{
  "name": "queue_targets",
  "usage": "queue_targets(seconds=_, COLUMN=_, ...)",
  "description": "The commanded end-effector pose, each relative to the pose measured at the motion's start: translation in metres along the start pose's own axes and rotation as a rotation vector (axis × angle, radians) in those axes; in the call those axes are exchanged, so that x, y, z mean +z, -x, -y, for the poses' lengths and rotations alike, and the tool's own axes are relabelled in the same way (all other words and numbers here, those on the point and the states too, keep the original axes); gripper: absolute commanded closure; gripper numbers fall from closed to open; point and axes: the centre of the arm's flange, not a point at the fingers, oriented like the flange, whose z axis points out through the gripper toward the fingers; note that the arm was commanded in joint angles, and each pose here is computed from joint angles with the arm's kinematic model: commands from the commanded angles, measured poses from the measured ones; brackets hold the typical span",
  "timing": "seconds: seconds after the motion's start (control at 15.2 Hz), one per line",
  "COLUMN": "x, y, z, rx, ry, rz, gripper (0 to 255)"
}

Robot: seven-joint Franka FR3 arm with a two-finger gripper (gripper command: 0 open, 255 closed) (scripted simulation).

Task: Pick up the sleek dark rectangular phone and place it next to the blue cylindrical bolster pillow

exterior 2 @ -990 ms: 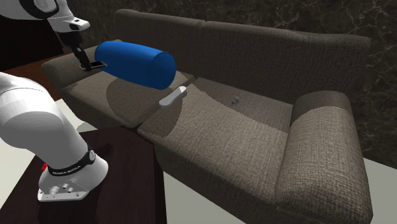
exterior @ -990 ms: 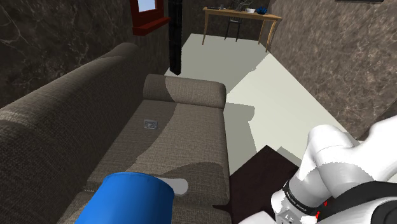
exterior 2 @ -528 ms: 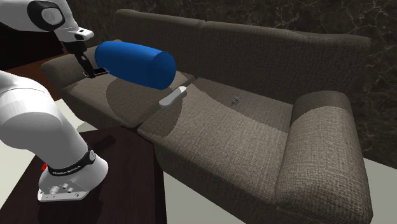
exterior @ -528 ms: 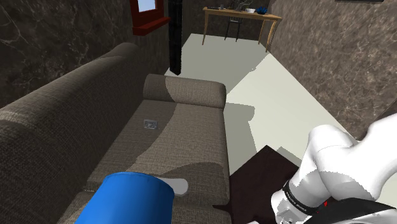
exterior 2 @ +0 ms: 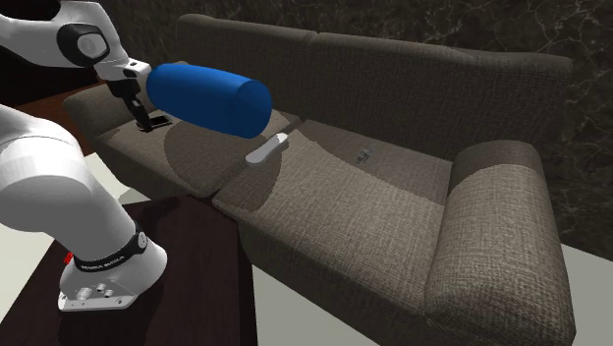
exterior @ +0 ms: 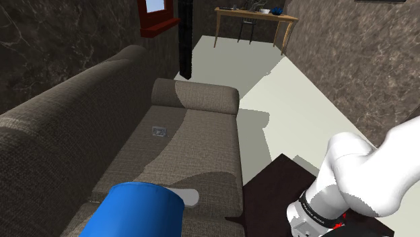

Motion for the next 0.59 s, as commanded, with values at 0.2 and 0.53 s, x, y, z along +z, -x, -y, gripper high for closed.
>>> queue_targets(seconds=0.2, x=0.027, y=0.001, z=-0.001, rx=0.0, ry=0.0, rz=-0.001, gripper=255)
queue_targets(seconds=0.53, x=0.054, y=0.002, z=-0.002, rx=0.0, ry=0.0, rz=-0.001, gripper=255)
